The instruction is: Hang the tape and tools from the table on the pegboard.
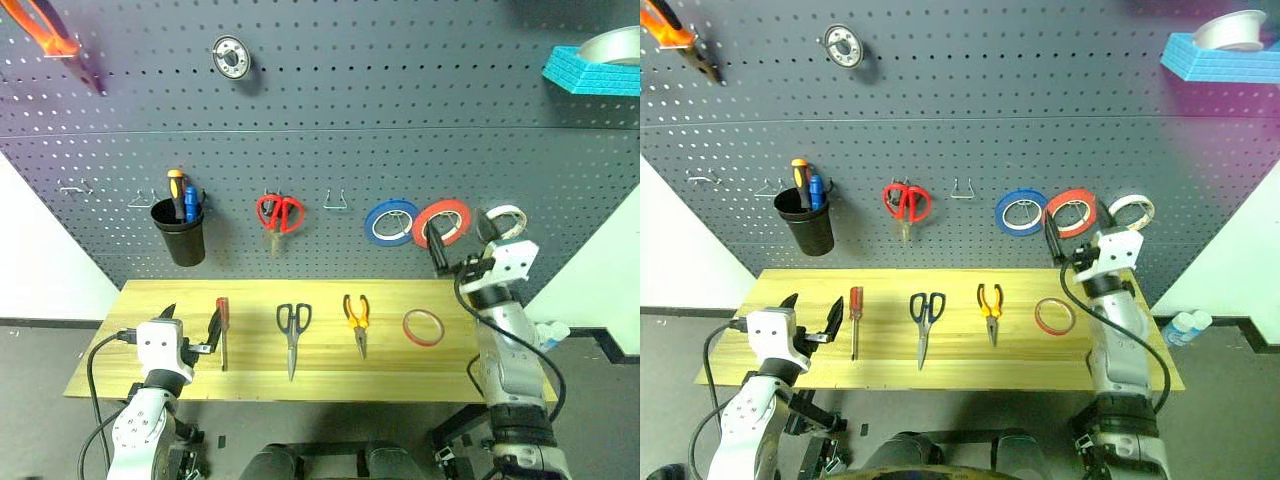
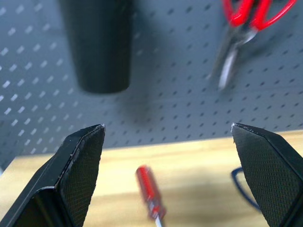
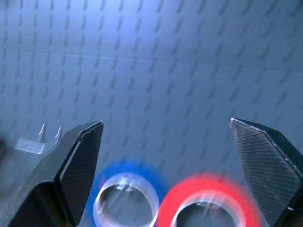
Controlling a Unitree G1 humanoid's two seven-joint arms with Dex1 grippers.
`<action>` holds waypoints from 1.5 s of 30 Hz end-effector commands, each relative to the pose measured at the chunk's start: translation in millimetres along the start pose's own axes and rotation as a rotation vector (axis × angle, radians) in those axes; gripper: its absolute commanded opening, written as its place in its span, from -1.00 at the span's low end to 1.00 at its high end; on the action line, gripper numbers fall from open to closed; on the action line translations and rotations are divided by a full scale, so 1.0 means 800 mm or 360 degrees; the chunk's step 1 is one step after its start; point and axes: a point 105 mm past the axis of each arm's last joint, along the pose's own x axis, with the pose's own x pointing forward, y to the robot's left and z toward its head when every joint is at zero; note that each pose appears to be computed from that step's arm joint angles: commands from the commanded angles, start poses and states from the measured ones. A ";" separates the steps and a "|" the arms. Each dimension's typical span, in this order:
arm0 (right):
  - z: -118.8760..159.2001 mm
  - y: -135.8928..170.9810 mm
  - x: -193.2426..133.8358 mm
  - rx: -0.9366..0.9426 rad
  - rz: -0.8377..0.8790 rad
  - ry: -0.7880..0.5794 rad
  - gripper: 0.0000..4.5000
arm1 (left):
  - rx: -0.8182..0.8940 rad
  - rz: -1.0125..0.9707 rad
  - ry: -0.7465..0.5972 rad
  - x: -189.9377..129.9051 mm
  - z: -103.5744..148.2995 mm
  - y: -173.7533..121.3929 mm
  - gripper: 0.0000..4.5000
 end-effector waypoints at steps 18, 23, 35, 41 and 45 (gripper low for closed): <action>-0.072 -0.002 -0.066 -0.0069 0.0055 0.0350 1.00 | 0.0048 -0.0102 -0.0170 0.005 0.041 -0.027 0.98; -0.086 -0.011 -0.089 -0.0062 0.0055 0.0401 1.00 | 0.0045 -0.0127 -0.0164 0.004 0.043 -0.038 0.98; -0.113 -0.039 -0.125 0.0016 0.0179 0.0475 1.00 | -0.0035 -0.0499 -0.0145 -0.001 0.038 -0.156 0.98; -0.112 -0.048 -0.116 0.0021 0.0164 0.0442 1.00 | -0.0089 -0.0683 -0.0109 -0.012 0.031 -0.208 0.98; -0.107 -0.047 -0.107 -0.0002 0.0160 0.0408 1.00 | -0.0159 -0.0855 -0.0071 -0.025 0.026 -0.255 0.98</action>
